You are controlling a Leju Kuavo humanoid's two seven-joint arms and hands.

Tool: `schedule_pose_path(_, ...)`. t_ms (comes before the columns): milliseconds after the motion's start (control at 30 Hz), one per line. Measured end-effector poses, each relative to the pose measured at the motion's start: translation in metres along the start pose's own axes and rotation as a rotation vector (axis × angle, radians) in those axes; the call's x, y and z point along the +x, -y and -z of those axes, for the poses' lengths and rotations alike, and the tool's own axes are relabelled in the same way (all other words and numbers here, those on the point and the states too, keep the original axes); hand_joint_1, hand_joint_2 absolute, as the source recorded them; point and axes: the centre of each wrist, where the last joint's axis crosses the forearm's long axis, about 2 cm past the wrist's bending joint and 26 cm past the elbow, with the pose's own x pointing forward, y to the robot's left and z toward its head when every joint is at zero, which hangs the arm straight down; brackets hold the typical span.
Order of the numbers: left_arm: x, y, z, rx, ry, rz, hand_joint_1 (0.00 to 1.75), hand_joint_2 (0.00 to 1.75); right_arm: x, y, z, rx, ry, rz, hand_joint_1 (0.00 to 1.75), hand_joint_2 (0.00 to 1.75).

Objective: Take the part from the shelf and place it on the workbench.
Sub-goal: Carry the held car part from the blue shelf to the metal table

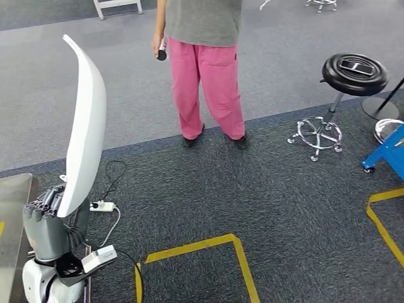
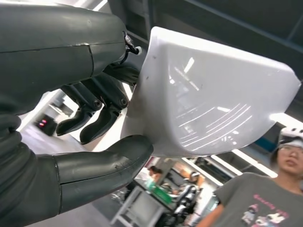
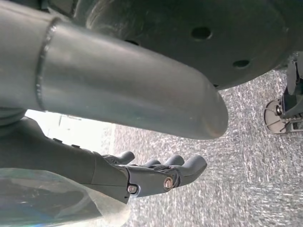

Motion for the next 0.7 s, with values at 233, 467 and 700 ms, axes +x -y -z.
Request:
schedule_pose_path(233, 0.002, -0.002, -0.008, -0.01, -0.011, -0.008, 1.75, 1.75, 0.002, 0.001, 0.0, -0.023, 0.012, -0.029, 0.0, 0.0)
schedule_pose_path(467, 0.001, -0.013, -0.018, 0.018, -0.049, -0.012, 1.75, 1.75, 0.009, 0.011, 0.0, -0.058, 0.078, -0.091, 0.0, 0.0)
schedule_pose_path(700, 0.003, -0.021, -0.029, -0.029, -0.09, 0.031, 1.75, 1.75, 0.008, 0.015, 0.001, -0.044, 0.068, -0.087, 0.0, 0.0)
